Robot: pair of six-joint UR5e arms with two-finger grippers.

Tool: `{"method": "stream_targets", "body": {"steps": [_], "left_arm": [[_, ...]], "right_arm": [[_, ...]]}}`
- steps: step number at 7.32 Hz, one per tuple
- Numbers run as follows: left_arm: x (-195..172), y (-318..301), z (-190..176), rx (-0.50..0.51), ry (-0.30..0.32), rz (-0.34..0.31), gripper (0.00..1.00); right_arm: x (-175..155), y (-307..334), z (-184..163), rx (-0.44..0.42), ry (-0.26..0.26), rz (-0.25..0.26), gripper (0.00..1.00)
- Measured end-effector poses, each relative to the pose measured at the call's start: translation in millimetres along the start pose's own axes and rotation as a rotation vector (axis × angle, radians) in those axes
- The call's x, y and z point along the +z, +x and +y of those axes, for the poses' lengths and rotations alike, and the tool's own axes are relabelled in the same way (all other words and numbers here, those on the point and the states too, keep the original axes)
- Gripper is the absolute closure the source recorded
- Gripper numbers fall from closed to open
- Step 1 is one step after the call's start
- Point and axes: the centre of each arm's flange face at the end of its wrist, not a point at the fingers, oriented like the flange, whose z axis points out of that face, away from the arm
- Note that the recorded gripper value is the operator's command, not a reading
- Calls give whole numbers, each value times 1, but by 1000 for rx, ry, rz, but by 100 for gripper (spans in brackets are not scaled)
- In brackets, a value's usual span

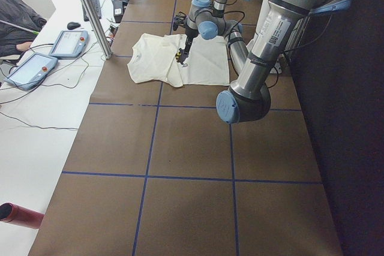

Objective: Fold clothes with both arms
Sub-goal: 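Fold the sleeve across the shirt with the left gripper while the right arm lowers, then release the sleeve and move the left gripper down to the hem corner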

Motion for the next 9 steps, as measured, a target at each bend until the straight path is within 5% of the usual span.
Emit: {"method": "stream_targets", "body": {"steps": [5, 8, 9], "left_arm": [[-3, 1, 1, 4, 2, 8, 0], [-4, 2, 1, 4, 3, 12, 0], [-3, 1, 1, 3, 2, 10, 0]], "right_arm": [[15, 7, 27, -8, -39, 32, 3], [18, 18, 24, -4, -42, 51, 72], [16, 18, 23, -1, -50, 50, 87]]}}
